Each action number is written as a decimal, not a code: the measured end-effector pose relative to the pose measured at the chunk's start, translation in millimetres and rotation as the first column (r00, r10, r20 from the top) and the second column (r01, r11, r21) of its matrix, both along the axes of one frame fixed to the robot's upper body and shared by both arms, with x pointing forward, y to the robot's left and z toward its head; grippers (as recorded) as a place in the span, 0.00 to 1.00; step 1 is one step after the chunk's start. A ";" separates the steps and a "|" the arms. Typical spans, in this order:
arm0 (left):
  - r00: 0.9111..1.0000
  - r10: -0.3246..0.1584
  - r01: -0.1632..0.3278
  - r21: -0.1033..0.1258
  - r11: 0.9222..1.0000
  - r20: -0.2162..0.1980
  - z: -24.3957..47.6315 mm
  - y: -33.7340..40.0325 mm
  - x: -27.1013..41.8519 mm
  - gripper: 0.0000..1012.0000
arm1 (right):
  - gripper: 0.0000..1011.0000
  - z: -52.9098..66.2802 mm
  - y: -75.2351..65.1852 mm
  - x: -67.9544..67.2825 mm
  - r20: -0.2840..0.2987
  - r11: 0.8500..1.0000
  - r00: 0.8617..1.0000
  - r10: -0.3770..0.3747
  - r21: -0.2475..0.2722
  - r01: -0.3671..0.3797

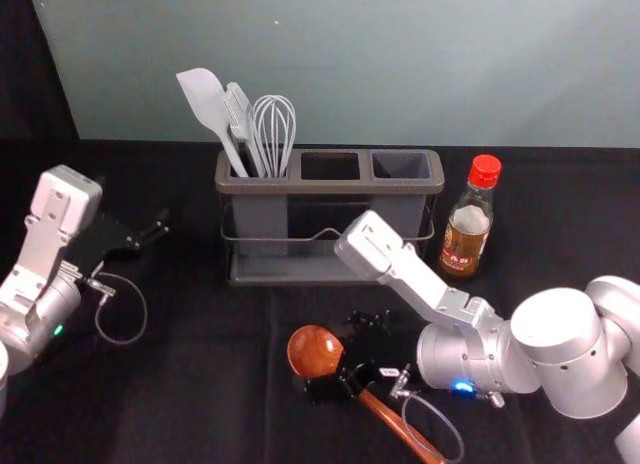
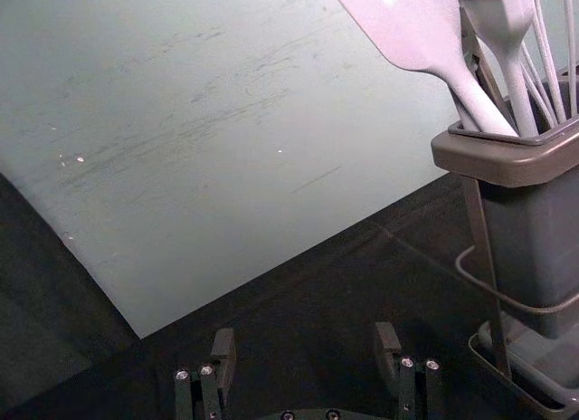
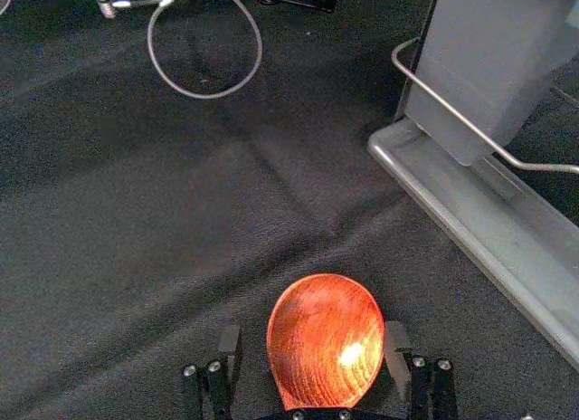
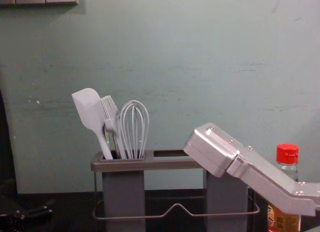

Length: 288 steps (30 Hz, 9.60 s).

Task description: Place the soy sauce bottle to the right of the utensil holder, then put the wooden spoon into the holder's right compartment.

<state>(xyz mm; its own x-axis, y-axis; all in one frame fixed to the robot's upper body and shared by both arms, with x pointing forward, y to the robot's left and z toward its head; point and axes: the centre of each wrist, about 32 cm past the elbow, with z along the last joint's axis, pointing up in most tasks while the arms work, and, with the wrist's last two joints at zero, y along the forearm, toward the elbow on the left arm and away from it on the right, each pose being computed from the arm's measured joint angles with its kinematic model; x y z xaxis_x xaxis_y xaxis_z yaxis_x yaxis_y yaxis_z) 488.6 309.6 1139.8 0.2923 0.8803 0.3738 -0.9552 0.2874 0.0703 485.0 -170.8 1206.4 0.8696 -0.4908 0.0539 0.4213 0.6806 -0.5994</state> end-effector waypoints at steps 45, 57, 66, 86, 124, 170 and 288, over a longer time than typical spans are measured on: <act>1.000 0.000 0.000 0.000 1.000 0.000 0.0 0.0 0.0 0.99 | 0.99 -5.6 0.9 2.7 0.011 1.000 1.000 -0.009 -0.022 0.009; 1.000 0.000 0.000 0.000 1.000 0.000 0.0 0.0 0.0 0.99 | 0.99 -10.1 3.3 4.1 0.006 1.000 1.000 -0.001 -0.026 0.001; 1.000 0.000 0.000 0.000 1.000 0.000 0.0 0.0 0.0 0.99 | 0.99 -11.1 4.6 4.1 0.009 1.000 1.000 0.003 -0.030 -0.002; 1.000 0.000 0.000 0.000 1.000 0.000 0.0 0.0 0.0 0.99 | 0.83 -10.6 4.4 4.0 0.009 1.000 1.000 0.003 -0.029 -0.002; 1.000 0.000 0.000 0.000 1.000 0.000 0.0 0.0 0.0 0.99 | 0.83 70.8 -31.6 -6.4 0.387 0.951 0.908 -0.163 0.306 0.040; 1.000 0.000 0.000 0.000 1.000 0.000 0.0 0.0 0.0 0.99 | 0.83 60.0 -32.6 109.7 0.580 0.812 0.674 -0.456 0.582 0.049; 1.000 0.000 0.000 0.000 1.000 0.000 0.0 0.0 0.0 0.99 | 0.83 -15.5 -36.6 66.6 0.525 0.787 0.703 -0.479 0.611 0.080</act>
